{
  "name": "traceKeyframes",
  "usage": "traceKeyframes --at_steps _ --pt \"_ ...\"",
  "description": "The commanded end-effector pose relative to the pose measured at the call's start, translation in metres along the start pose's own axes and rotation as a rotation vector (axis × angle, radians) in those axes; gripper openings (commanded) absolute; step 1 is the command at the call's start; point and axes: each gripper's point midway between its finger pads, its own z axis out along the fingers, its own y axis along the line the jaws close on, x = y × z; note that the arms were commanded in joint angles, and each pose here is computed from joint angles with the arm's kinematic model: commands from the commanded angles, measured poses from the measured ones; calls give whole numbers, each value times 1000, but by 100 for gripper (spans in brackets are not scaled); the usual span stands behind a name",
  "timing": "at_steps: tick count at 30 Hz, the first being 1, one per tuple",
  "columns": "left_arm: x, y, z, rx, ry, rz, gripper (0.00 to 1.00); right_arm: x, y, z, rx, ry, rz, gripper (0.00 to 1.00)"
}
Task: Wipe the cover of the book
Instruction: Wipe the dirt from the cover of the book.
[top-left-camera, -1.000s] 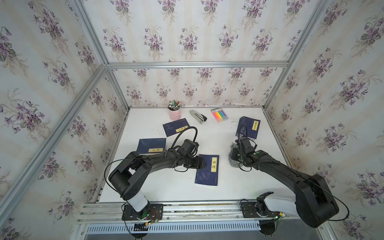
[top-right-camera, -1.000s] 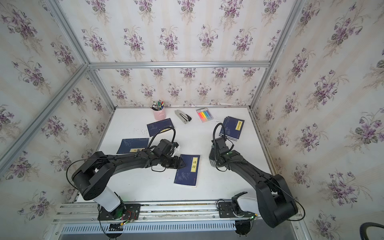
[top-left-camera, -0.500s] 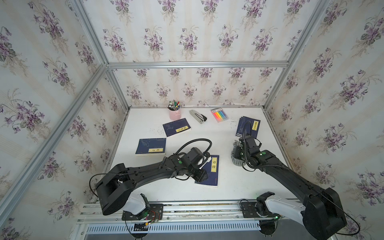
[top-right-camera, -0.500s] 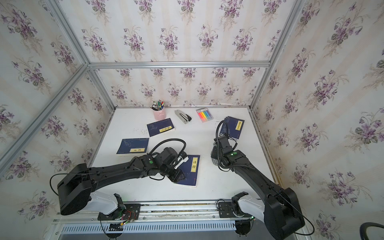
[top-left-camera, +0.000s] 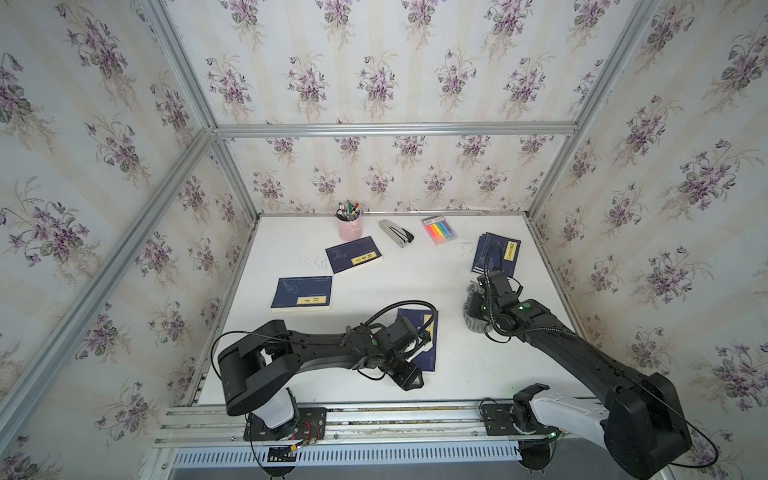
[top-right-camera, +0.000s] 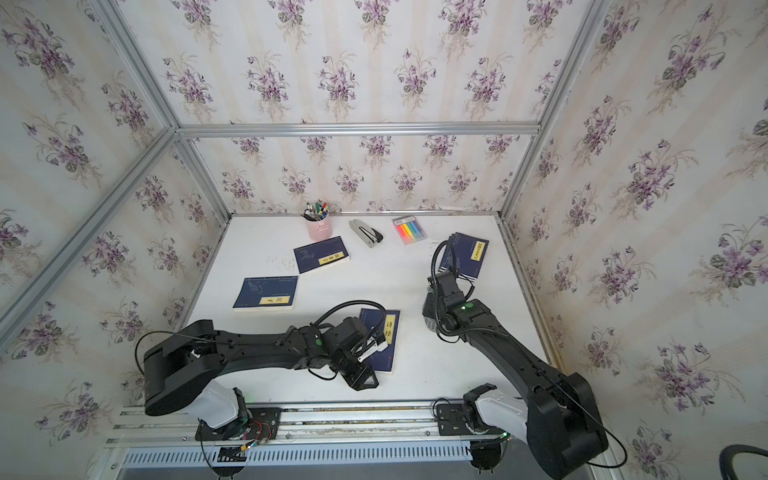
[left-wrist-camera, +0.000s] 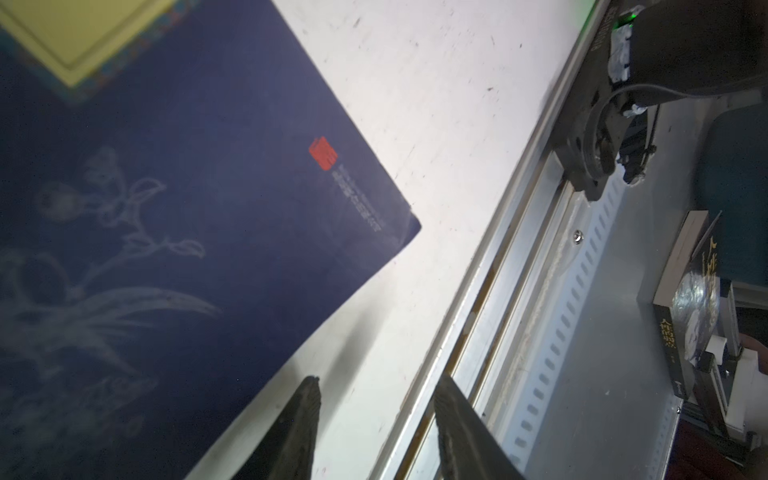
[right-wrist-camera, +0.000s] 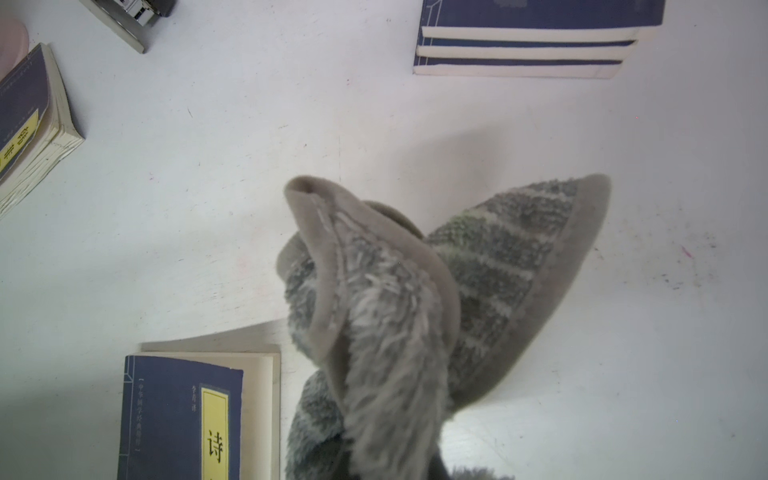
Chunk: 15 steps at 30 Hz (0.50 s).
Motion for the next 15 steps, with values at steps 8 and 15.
traceKeyframes --at_steps 8,15 --pt "-46 15 23 -59 -67 15 53 -1 -16 -12 26 -31 25 0" --pt "-70 8 -5 -17 -133 5 54 0 -14 -15 2 -34 17 0"
